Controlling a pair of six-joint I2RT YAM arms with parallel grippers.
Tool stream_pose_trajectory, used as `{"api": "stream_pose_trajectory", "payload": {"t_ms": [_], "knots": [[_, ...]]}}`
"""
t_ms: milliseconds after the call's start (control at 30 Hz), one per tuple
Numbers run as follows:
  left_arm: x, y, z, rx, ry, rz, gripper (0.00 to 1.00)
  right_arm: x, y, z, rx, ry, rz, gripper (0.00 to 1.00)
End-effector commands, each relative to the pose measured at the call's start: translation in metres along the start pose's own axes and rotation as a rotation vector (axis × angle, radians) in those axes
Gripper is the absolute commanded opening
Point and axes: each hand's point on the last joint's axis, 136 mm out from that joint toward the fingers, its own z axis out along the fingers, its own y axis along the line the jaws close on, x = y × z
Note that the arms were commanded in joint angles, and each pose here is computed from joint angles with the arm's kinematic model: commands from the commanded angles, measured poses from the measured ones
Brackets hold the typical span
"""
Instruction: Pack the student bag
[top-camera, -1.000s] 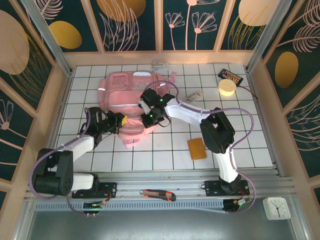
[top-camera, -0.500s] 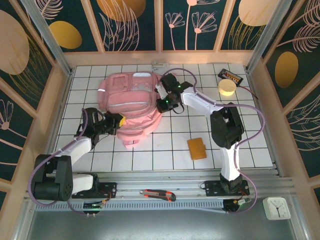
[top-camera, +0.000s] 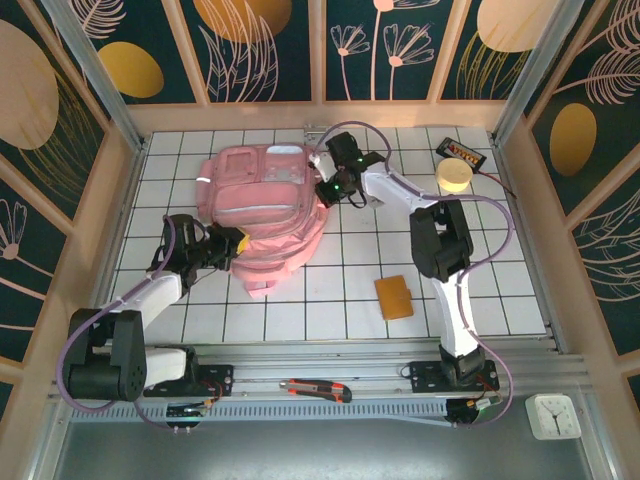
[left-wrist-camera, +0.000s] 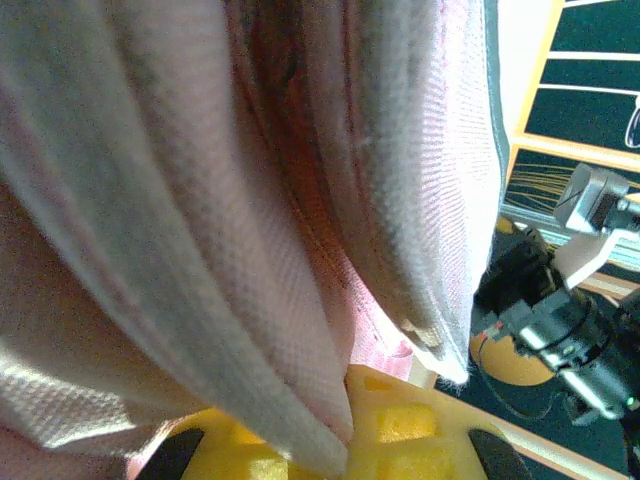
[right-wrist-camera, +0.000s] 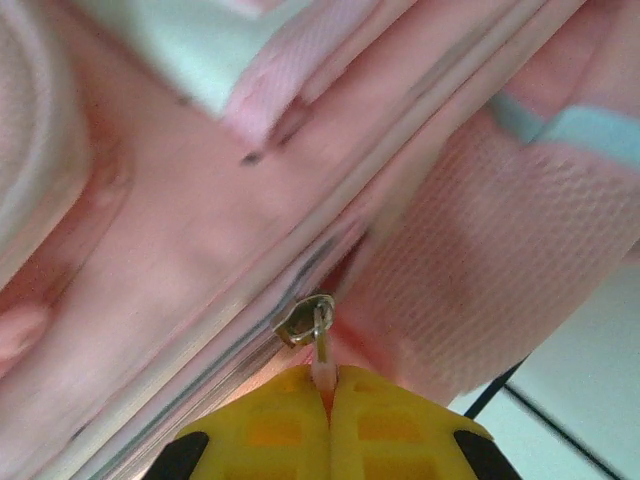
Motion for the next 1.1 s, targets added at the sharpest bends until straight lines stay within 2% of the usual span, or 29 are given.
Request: {"api": "stream_pose_trajectory", "payload": {"t_ms": [0,100,167,233,300,400,467,533,633,700,733,933,1067], "knots": [[-0.005,0.003,-0.002,-0.02,-0.005,0.005,0.0,-0.034,-0.071,-0.017,0.144,-0.11,0.051,0.0],[-0.006,0.001,-0.002,-0.013,-0.007,0.002,0.0,-0.04,-0.074,-0.018,0.126,-0.127,0.078,0.0],[-0.008,-0.001,-0.001,-0.007,-0.01,0.001,0.0,-0.04,-0.069,-0.018,0.093,-0.128,0.093,0.09],[-0.009,-0.004,0.0,0.004,-0.008,0.0,0.0,-0.036,-0.064,-0.018,0.067,-0.118,0.107,0.24],[-0.01,-0.007,0.001,0.007,-0.009,0.004,0.0,-0.034,-0.064,-0.021,0.063,-0.114,0.124,0.31],[-0.012,-0.012,0.001,0.024,-0.011,0.009,0.0,-0.033,-0.064,-0.03,0.046,-0.121,0.157,0.57],[-0.012,-0.014,0.001,0.028,-0.013,0.01,0.0,-0.036,-0.066,-0.041,0.04,-0.138,0.183,0.68],[-0.013,-0.015,0.001,0.031,-0.016,0.01,0.06,-0.043,-0.067,-0.057,0.033,-0.177,0.2,0.72],[-0.013,-0.019,0.0,0.04,-0.019,0.017,0.23,-0.055,-0.069,-0.085,0.034,-0.252,0.236,0.8],[-0.013,-0.021,0.0,0.044,-0.017,0.02,0.37,-0.062,-0.072,-0.104,0.032,-0.306,0.275,0.9],[-0.013,-0.022,-0.001,0.046,-0.018,0.022,0.43,-0.066,-0.074,-0.114,0.031,-0.337,0.297,0.99],[-0.012,-0.028,-0.003,0.048,-0.015,0.049,0.67,-0.076,-0.094,-0.178,0.065,-0.533,0.478,0.99],[-0.01,-0.031,-0.007,0.041,-0.017,0.077,0.72,-0.062,-0.118,-0.214,-0.014,-0.65,0.672,0.99]]}}
